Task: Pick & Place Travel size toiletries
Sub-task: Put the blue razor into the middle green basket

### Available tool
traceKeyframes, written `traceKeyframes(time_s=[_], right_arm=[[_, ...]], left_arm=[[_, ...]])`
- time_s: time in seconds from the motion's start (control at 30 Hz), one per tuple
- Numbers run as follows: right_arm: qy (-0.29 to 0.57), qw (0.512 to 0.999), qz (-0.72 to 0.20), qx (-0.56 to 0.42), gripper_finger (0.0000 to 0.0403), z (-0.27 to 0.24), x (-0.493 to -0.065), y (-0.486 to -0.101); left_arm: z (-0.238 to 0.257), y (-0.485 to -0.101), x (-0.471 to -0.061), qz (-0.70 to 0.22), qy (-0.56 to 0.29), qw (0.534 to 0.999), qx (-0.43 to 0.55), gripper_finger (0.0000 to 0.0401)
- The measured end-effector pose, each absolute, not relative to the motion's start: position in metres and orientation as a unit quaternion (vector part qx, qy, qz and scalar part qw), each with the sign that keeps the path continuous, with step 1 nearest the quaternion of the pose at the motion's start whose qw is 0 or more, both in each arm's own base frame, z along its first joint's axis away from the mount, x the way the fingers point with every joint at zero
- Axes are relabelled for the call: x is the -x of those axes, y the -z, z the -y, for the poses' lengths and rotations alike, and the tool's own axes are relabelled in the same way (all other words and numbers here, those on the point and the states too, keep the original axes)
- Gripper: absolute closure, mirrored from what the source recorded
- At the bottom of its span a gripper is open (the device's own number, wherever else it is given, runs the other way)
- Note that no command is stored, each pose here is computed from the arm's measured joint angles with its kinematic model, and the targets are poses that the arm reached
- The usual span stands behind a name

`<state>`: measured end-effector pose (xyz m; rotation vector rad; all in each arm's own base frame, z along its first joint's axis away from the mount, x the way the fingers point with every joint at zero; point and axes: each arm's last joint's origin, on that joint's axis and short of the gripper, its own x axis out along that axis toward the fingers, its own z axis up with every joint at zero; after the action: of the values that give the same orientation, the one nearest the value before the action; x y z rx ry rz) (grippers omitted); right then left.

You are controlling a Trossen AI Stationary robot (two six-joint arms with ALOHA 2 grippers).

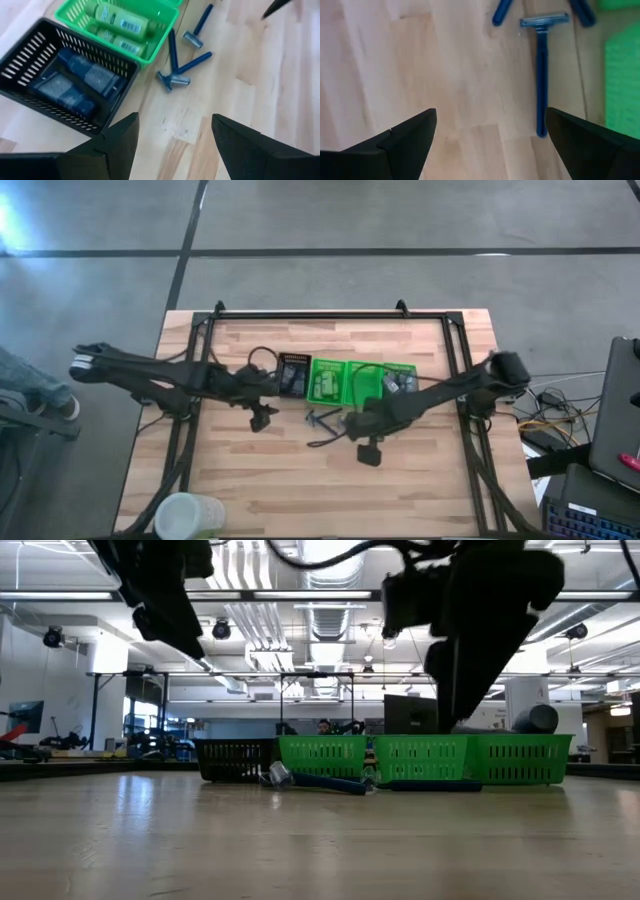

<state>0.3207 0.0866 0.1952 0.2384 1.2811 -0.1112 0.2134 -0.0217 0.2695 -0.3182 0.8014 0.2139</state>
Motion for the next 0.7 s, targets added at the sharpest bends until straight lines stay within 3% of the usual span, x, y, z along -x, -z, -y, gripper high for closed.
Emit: traceKeyframes(time_s=[0.17, 0.7], right_arm=[[0.066, 0.769, -0.631, -0.076, 0.0045, -0.086, -0.337, -0.177], [0.064, 0.75, -0.649, -0.111, 0.0161, -0.047, -0.335, -0.152]], left_arm=[[0.02, -0.274, -0.199, -0.371, -0.097, 0.91, 0.158, 0.0147], [0.018, -0.271, -0.184, -0.355, -0.091, 0.917, 0.158, 0.0147]])
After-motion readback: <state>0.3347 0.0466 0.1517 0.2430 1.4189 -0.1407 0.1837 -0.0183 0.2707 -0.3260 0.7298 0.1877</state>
